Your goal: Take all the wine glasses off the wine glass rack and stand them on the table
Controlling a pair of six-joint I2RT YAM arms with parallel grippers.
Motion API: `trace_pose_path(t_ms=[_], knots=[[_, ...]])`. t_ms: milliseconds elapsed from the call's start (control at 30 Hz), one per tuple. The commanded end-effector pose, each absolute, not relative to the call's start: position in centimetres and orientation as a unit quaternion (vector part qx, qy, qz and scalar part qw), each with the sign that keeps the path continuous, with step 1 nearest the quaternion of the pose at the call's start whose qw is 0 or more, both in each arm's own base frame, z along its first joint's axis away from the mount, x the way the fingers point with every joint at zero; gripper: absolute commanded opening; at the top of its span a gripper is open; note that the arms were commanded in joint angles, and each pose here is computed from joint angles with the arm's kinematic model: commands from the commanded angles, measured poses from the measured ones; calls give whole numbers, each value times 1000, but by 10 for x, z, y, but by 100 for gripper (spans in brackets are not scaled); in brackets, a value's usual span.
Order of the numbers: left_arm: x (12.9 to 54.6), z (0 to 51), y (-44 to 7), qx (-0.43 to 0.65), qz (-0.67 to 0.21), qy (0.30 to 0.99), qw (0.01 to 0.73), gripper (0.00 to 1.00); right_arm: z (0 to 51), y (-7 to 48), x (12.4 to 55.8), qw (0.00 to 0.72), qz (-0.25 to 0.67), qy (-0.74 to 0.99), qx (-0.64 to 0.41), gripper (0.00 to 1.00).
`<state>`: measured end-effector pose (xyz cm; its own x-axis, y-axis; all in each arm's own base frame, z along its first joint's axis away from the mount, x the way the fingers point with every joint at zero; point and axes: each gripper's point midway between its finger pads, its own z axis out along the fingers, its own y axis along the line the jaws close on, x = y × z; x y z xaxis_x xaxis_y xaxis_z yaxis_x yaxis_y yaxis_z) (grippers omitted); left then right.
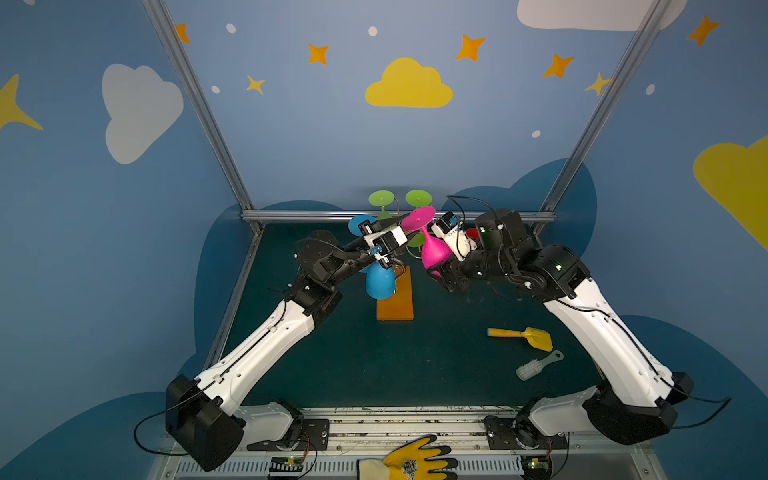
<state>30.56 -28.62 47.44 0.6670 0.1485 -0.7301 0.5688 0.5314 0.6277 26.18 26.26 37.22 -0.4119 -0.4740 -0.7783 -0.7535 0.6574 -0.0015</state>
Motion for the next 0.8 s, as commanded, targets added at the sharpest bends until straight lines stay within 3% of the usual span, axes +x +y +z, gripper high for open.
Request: trace_pose_path(t_ms=[0, 233, 300, 467, 767], knots=[[304, 482, -286, 468, -125, 376, 790, 31, 383, 266, 256, 394, 195, 816, -374, 43], [304, 484, -282, 463, -116, 380, 793, 7, 385, 269, 255, 394, 204, 814, -374, 47], [304, 485, -280, 459, -114, 382, 794, 6, 387, 269, 254, 396, 210, 813, -372, 53], [305, 485, -275, 447, -113, 395, 795, 3, 401, 268, 250, 429, 229, 795, -363, 79], [316, 478, -251, 361, -139, 475, 791, 3, 440, 259, 241, 490, 310, 742, -337, 89]])
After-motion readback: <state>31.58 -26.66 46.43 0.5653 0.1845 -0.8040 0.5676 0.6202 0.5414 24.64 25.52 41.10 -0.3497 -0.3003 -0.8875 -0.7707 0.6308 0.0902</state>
